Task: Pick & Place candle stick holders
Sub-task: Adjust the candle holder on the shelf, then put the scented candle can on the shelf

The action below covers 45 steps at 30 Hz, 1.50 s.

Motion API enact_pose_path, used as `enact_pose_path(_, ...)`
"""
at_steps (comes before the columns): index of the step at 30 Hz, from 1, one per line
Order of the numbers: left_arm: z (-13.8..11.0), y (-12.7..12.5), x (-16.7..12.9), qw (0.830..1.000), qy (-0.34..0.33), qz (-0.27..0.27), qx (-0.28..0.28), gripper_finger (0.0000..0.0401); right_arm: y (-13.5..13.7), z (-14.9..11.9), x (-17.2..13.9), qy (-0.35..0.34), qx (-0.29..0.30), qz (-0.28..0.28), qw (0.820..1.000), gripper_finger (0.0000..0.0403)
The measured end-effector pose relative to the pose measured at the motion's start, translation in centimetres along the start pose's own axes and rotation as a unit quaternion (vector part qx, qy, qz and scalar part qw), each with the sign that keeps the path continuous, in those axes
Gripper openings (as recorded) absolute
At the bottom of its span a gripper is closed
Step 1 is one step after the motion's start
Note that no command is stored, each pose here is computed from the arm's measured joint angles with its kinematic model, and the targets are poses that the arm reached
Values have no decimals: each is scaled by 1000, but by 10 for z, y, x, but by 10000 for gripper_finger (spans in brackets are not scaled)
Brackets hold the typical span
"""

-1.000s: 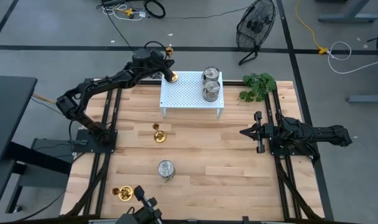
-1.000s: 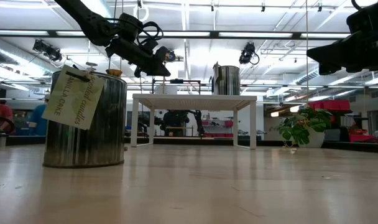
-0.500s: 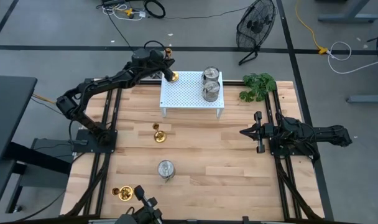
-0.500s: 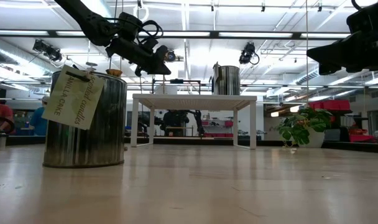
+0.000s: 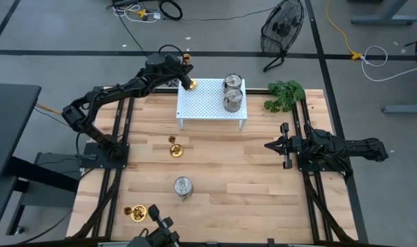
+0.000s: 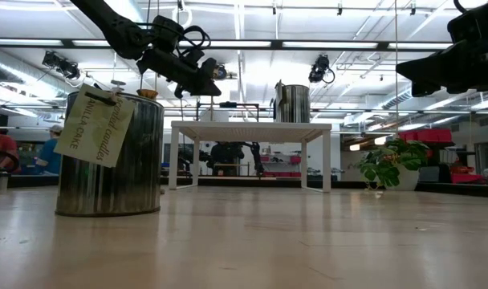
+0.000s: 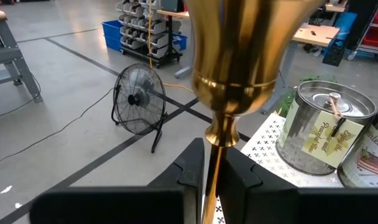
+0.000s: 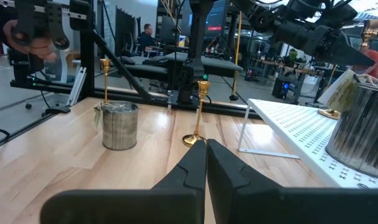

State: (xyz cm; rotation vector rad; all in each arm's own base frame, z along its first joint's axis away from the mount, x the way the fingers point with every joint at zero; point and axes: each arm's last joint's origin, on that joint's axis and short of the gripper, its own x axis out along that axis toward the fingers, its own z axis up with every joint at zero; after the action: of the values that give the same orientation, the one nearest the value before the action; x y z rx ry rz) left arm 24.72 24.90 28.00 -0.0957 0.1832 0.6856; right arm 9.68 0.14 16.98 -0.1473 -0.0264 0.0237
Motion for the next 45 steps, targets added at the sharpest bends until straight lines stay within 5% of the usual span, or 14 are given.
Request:
enact_pose_path(7,0,0,0,1000,0,1,0,62,0,0,0,0,0,0,1000,17)
enact_pose_path(26,0,-1,0,1000,2,4,-4,211,0,0,0,0,0,0,1000,17)
enact_pose_path(45,8,-5,-29,998,65,2,3,220,0,0,0,0,0,0,1000,17)
